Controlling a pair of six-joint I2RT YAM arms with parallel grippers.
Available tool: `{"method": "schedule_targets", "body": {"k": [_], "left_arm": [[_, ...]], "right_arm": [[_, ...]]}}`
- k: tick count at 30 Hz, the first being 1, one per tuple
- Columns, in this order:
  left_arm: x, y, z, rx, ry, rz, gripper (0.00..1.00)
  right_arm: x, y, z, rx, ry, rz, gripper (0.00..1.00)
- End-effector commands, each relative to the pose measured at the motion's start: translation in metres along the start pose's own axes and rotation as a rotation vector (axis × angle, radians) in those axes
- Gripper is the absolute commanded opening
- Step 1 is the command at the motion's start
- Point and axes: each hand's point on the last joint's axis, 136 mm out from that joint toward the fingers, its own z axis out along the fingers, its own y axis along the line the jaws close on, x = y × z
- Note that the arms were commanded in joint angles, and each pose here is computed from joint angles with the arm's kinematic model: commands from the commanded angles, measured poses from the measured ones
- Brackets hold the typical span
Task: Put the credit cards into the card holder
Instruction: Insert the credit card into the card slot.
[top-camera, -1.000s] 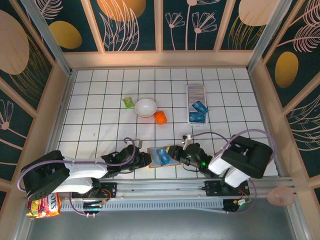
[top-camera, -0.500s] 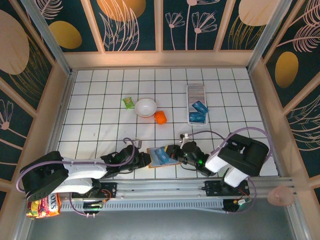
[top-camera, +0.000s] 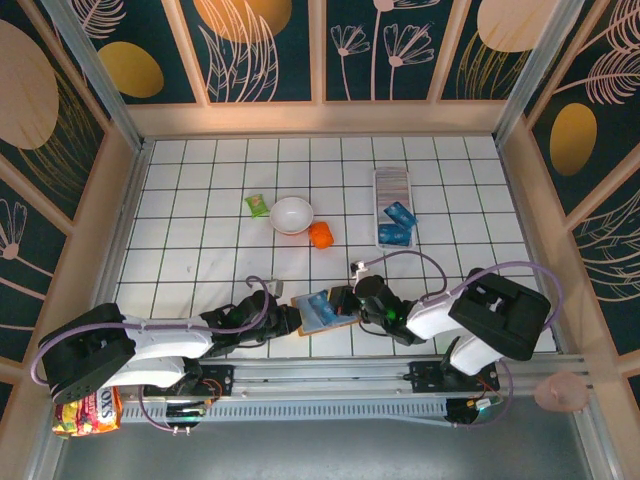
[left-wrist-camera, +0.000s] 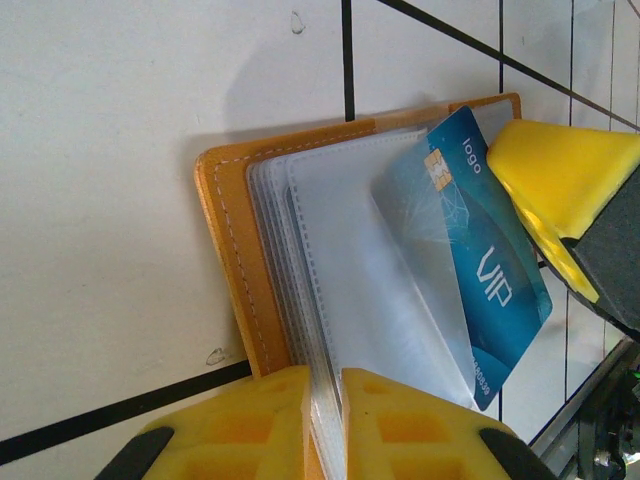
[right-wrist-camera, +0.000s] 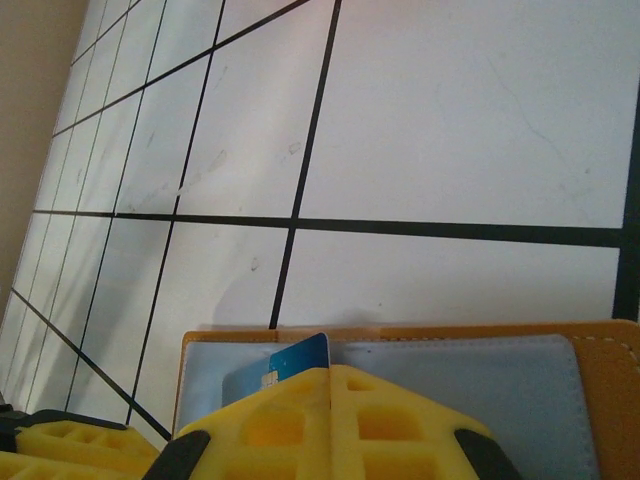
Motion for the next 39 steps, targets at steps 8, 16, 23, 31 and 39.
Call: {"method": "schedule_targets", "body": {"k": [8,16,23,31,39], "left_arm": [[0.003,0.006,0.0,-0.022,0.006,-0.005,0.16],[0.003,0.007,-0.001,-0.022,0.002,-0.007,0.15],[0.003,0.007,-0.002,-0.019,-0.001,-0.009,0.15],[0.003,0.007,-0.002,-0.019,0.0,-0.006,0.16],[0.003,0.007,-0.003,-0.021,-0.002,-0.009,0.15]], "right_arm": [[0.01,0.017,0.007,-0.018,0.008,-0.086,0.01],[0.018,0.014,0.001,0.016,0.075,-0.092,0.18],[0.005,0.016,-0.016,0.065,0.068,-0.141,0.42],[0.03,0.005,-0.035,0.124,0.24,-0.175,0.32],[0.057,-0.002,-0.036,0.139,0.389,-0.167,0.11]]}}
